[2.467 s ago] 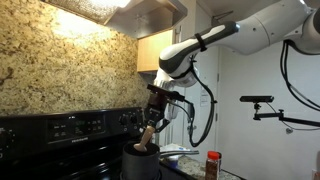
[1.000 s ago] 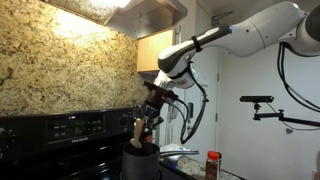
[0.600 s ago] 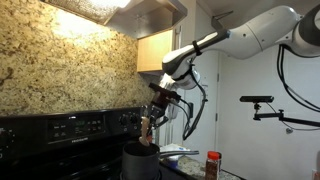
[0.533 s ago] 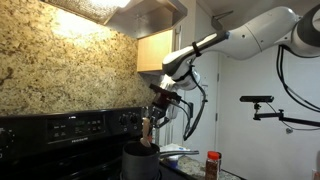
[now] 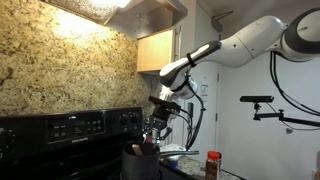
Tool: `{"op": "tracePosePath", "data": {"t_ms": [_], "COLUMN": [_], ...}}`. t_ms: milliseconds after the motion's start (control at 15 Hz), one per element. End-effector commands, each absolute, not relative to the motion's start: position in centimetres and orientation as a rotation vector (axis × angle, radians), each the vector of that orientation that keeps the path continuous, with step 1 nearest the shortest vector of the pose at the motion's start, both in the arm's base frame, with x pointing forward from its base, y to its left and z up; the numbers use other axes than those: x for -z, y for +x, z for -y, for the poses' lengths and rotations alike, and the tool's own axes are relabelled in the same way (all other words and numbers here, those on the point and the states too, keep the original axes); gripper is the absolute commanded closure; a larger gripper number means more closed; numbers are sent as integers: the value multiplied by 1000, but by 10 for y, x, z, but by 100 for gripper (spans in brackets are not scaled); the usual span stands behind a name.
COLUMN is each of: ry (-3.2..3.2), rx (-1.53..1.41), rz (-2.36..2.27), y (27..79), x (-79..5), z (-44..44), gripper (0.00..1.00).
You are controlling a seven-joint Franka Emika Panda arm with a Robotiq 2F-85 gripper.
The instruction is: Remove the lid from the pot and put it on the stove then put the wooden spoon in the pot
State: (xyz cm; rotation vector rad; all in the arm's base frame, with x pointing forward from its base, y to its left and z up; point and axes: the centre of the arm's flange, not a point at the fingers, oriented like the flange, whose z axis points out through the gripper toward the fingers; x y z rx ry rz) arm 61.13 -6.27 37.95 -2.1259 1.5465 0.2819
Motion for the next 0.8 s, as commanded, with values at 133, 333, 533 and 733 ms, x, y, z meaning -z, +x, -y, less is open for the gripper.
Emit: {"op": "tracePosePath", "data": {"t_ms": [133,333,533,733], "ry": [-2115,-2197,-2323,-2468], "rx": [-240,-128,-73,-143], "rz": [-1524,-1434,-1273,-1135], "y": [615,605,580,546], "x": [-392,-413,-435,-447], "z": [62,59,52,44], "gripper": [11,0,0,0]}}
